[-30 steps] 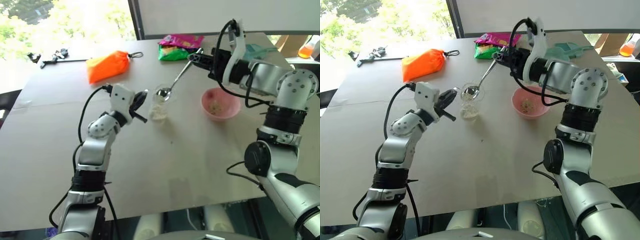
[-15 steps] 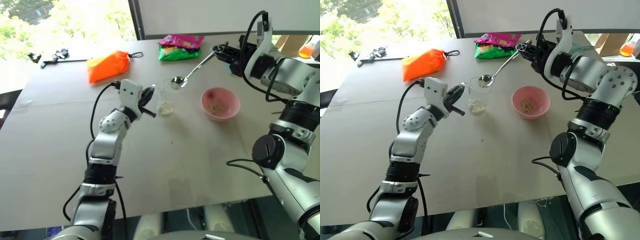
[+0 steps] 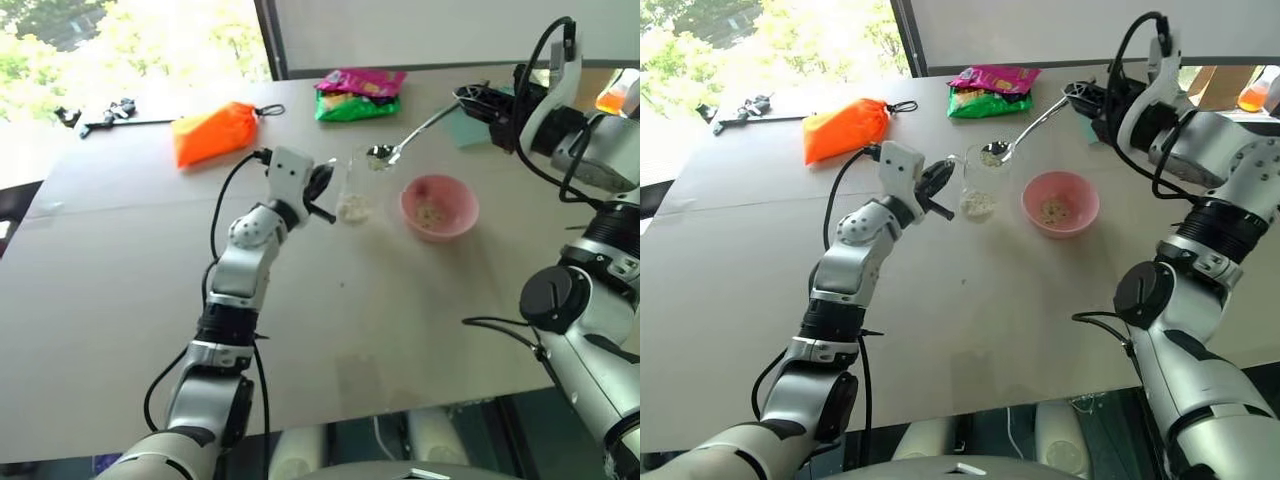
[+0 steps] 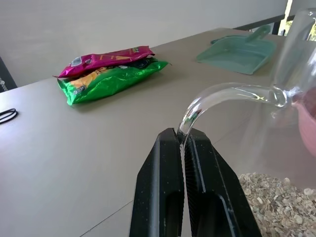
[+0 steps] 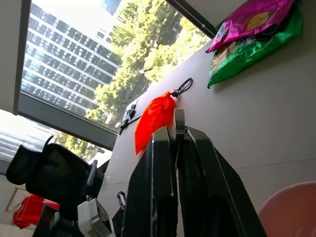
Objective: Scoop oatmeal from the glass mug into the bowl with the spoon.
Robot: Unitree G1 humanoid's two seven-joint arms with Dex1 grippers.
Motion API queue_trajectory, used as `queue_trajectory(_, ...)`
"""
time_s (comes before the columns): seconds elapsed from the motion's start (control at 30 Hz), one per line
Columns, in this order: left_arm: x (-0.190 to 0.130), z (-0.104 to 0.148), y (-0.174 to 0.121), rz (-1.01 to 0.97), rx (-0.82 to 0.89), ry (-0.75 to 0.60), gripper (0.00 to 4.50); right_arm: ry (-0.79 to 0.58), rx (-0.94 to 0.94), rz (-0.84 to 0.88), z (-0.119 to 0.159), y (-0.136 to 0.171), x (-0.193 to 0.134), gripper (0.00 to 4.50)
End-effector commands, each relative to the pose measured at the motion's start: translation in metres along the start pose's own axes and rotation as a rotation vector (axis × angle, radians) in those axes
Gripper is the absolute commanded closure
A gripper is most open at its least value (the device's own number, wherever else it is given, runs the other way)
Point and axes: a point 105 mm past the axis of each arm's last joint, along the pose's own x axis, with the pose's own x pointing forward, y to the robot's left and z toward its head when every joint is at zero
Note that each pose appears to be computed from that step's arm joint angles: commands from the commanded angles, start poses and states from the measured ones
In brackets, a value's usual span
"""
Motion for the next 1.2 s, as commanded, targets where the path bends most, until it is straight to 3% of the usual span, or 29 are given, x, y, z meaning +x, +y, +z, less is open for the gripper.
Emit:
queue_trajectory(0.03, 0.011, 0.026, -0.005, -0.011, 0.06, -0.078, 4.45, -0.073, -0.005, 0.044, 0.021, 0.012, -0.011, 4.5)
queue_trajectory(0.33, 0.02, 0.025, -0.003, 0.018, 0.075, -0.062, 4.45, -0.158, -0.025, -0.013, 0.042, -0.008, -0.045, 4.5)
queue_trajectory(0.53, 0.017, 0.025, 0.006, 0.041, 0.076, -0.06, 4.45, -0.158, -0.115, -0.126, 0.033, -0.037, -0.057, 4.5)
queue_trajectory(0.77, 0.017, 0.027, 0.01, 0.054, 0.08, -0.065, 4.45, -0.065, -0.57, -0.182, -0.003, -0.04, -0.039, 4.5)
queue_trajectory(1.1, 0.012, 0.027, 0.013, 0.072, 0.089, -0.069, 4.45, -0.056, -1.208, -0.021, -0.011, 0.008, -0.036, 4.5)
queue_trajectory(1.2, 0.013, 0.027, 0.013, 0.074, 0.088, -0.069, 4.45, -0.058, -1.258, 0.008, -0.011, 0.013, -0.039, 4.5)
